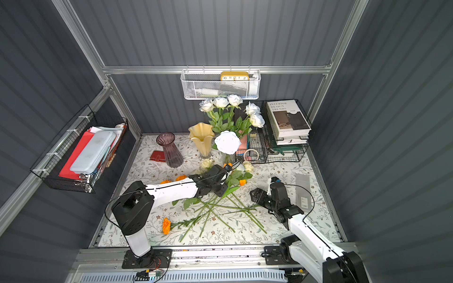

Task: Arrange the flowers in different vases according to their colors
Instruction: Adjust the flower at the center of the board, then pick up the flower at the center of the board.

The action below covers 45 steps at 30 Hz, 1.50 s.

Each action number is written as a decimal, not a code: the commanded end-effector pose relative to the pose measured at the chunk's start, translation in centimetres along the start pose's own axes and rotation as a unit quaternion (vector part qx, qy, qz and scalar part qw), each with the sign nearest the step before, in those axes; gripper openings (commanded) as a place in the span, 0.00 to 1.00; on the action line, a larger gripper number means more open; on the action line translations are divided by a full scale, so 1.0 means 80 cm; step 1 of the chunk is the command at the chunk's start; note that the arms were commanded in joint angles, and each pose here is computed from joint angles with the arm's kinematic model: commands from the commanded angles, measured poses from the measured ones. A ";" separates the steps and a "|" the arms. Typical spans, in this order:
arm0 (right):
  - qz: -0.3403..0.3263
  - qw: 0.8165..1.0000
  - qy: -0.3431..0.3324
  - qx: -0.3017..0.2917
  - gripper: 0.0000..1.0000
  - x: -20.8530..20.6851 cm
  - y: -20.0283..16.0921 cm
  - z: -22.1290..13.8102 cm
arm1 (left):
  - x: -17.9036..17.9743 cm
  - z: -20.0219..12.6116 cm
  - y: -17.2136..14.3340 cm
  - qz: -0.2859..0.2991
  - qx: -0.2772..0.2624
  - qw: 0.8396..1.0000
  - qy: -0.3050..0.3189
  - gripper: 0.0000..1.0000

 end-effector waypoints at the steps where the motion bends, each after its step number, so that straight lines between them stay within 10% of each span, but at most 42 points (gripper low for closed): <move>1: -0.006 1.000 0.015 0.014 0.85 0.004 -0.007 0.001 | 0.004 -0.004 -0.014 -0.007 0.018 1.000 -0.002 0.20; 45: -0.010 0.999 0.025 0.016 0.85 0.007 -0.009 0.001 | 0.020 -0.008 -0.063 -0.059 0.069 0.996 0.018 0.11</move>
Point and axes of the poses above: each gripper's point midway between its finger pads, its own z axis out along the fingers, its own x axis along the line the jaws close on, y = z × x, the point moved 1 cm from there along -z, back along the fingers, and after that the axes turned 5 degrees about -z, right-handed, at the moved point
